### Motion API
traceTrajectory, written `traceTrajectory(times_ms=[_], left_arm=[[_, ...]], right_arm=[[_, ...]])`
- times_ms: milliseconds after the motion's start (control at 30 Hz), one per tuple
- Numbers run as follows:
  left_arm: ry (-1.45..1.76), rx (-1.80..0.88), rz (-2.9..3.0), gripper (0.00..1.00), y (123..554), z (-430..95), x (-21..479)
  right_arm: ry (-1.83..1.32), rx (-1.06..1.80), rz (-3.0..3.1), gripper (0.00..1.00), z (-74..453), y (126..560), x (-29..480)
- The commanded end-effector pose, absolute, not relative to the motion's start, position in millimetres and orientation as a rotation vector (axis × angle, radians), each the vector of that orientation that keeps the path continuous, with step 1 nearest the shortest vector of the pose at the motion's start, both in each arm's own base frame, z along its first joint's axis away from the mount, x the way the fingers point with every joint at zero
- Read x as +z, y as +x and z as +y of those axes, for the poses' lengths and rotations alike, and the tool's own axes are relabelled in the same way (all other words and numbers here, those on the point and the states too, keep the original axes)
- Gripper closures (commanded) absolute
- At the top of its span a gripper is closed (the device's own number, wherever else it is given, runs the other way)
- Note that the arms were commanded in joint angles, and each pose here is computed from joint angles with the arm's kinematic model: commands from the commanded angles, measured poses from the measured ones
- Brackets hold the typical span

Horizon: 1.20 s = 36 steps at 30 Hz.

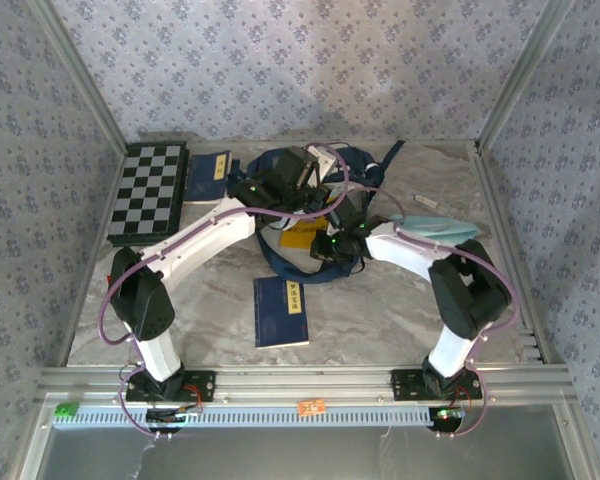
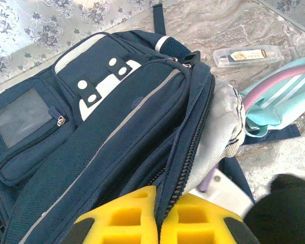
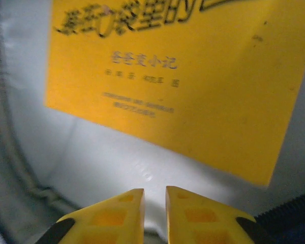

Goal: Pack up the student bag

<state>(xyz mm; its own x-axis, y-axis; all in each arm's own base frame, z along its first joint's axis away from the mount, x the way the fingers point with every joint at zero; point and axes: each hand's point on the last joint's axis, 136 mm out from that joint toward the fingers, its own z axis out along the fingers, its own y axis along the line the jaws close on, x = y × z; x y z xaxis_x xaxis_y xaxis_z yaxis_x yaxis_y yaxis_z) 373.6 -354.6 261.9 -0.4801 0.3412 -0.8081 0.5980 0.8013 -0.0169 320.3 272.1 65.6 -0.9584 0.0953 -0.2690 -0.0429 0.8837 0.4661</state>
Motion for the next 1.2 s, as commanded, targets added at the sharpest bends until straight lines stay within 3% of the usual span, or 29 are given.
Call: traceTrajectory(times_ms=[0,367,500,700,867,1167], left_arm=[[0.624,-0.475,1.943,1.0,377.6,-356.5,338.7],[0.703,-0.563,1.925,1.0,356.9,-358.9,341.4],[0.734,-0.573,1.927,1.0,353.1,-360.5,338.5],[0.734,-0.547,1.929,1.0,354.6,-356.8,333.5],[0.744,-0.494,1.969,1.0,356.8,-351.2,316.1],[0.709,-0.461,2.085,1.0,359.3,-347.1,269.4]], right_arm=[[0.054,0.69,2.721,0.84,278.5,336.3,57.0],[0.149,0.653,2.426,0.89,280.6,415.5,83.2],[0.107,0.643,2.39,0.88,286.6,422.8,86.4],[0.076,0.616,2.37,0.84,277.4,403.3,88.4],[-0.069,0.625,2.399,0.74,277.8,361.6,103.1],[-0.067,0.614,2.509,0.55,228.4,289.6,117.5]])
